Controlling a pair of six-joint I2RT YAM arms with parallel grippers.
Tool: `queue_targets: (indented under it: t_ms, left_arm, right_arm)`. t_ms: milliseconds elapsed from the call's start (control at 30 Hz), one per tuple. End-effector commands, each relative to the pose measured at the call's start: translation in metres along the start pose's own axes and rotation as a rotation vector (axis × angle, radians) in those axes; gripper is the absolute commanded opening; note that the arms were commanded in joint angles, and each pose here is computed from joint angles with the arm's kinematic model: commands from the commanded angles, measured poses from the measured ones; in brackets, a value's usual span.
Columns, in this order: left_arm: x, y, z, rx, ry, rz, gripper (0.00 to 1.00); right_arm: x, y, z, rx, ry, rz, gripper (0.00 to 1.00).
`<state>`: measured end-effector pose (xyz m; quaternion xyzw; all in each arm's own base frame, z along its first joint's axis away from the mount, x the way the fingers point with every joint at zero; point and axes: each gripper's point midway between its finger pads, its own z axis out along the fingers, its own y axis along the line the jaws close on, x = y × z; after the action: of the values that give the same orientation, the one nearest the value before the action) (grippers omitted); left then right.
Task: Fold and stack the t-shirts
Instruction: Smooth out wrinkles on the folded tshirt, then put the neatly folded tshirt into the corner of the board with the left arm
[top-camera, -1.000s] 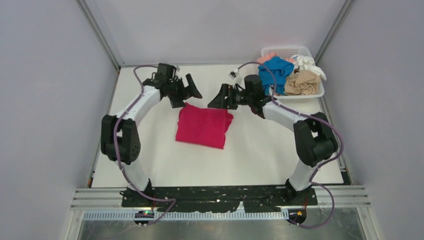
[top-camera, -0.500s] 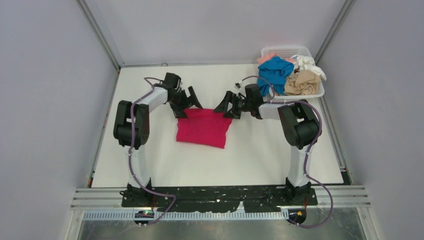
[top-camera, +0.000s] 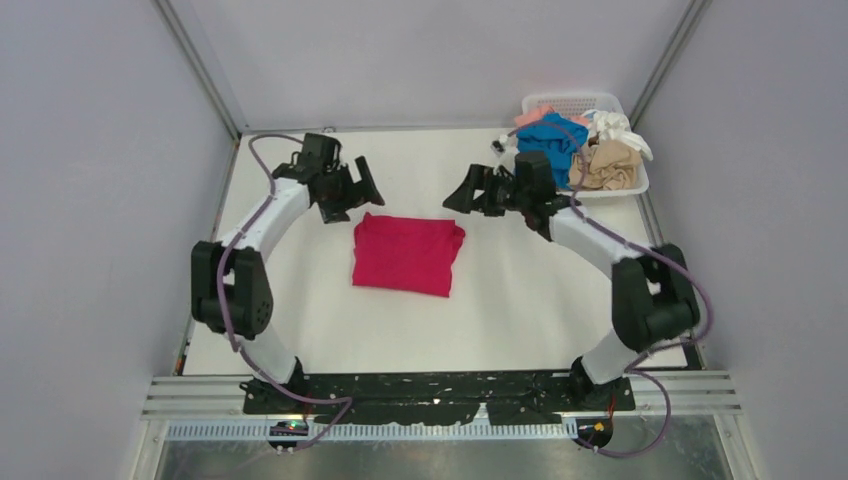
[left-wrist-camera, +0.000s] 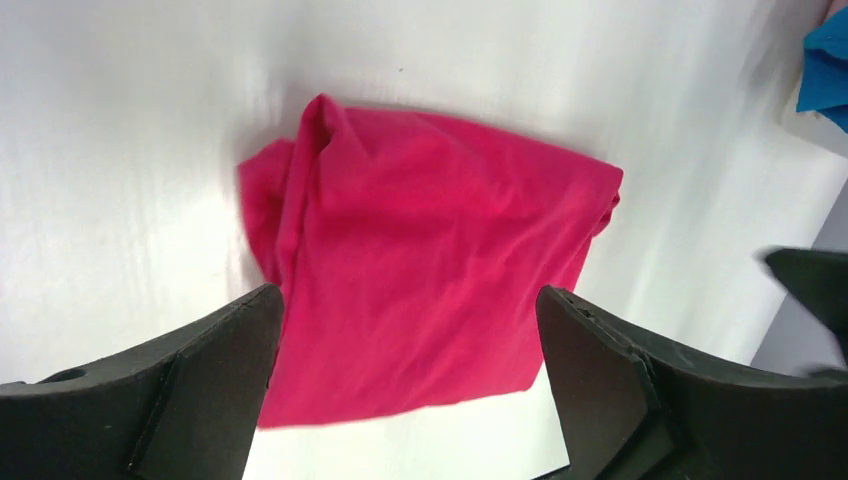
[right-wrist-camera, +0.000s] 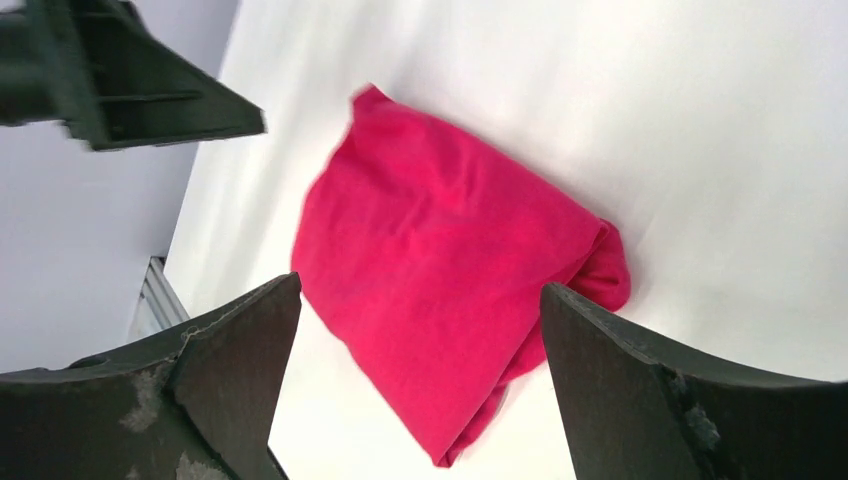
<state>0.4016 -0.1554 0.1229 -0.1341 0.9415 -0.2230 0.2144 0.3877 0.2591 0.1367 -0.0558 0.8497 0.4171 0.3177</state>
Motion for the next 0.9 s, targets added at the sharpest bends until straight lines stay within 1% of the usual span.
queue_targets:
  t_ms: [0, 33, 67, 100, 133, 167, 233, 433, 533, 600, 700, 733, 767, 867]
  left_arm:
    - [0.020, 0.049, -0.022, -0.188, -0.044, 0.021, 0.99]
    - [0.029, 0.059, -0.020, -0.227, -0.014, 0.020, 0.97]
    - [0.037, 0.067, -0.016, -0.253, 0.012, 0.020, 0.94]
    - [0.043, 0.072, -0.012, -0.262, 0.034, 0.019, 0.90]
    - [0.047, 0.074, -0.007, -0.256, 0.051, 0.019, 0.87]
    - [0.050, 0.071, -0.002, -0.232, 0.060, 0.025, 0.84]
    - [0.056, 0.066, 0.007, -0.189, 0.090, 0.025, 0.80]
    - [0.064, 0.058, 0.024, -0.141, 0.139, 0.018, 0.62]
    - [0.071, 0.063, 0.035, -0.191, 0.184, 0.014, 0.47]
    - [0.078, 0.064, 0.040, -0.212, 0.209, 0.020, 0.41]
    - [0.083, 0.059, 0.047, -0.220, 0.228, 0.028, 0.15]
    - [0.081, 0.059, 0.047, -0.235, 0.229, 0.030, 0.03]
    - [0.076, 0.065, 0.047, -0.288, 0.220, 0.036, 0.00]
    - [0.042, 0.089, 0.031, -0.503, 0.120, 0.063, 0.00]
  right_arm:
    - [-0.045, 0.029, -0.089, 0.140, -0.294, -0.254, 0.95]
    - [-0.031, 0.016, -0.094, 0.182, -0.290, -0.252, 0.95]
    - [-0.039, 0.021, -0.114, 0.219, -0.360, -0.286, 0.95]
    - [-0.030, 0.013, -0.120, 0.247, -0.359, -0.289, 0.95]
    - [-0.033, 0.016, -0.134, 0.272, -0.399, -0.312, 0.95]
    - [-0.025, 0.010, -0.139, 0.299, -0.384, -0.310, 0.95]
    - [-0.025, 0.009, -0.153, 0.341, -0.412, -0.314, 0.95]
    - [-0.022, 0.012, -0.170, 0.368, -0.423, -0.323, 0.95]
    - [-0.018, 0.009, -0.173, 0.385, -0.415, -0.324, 0.95]
    - [-0.018, 0.008, -0.175, 0.392, -0.418, -0.333, 0.95]
    - [-0.019, 0.007, -0.179, 0.407, -0.431, -0.341, 0.95]
    - [-0.019, 0.006, -0.179, 0.410, -0.433, -0.343, 0.95]
    - [-0.020, 0.006, -0.181, 0.416, -0.438, -0.346, 0.95]
    - [-0.022, 0.001, -0.183, 0.447, -0.448, -0.354, 0.95]
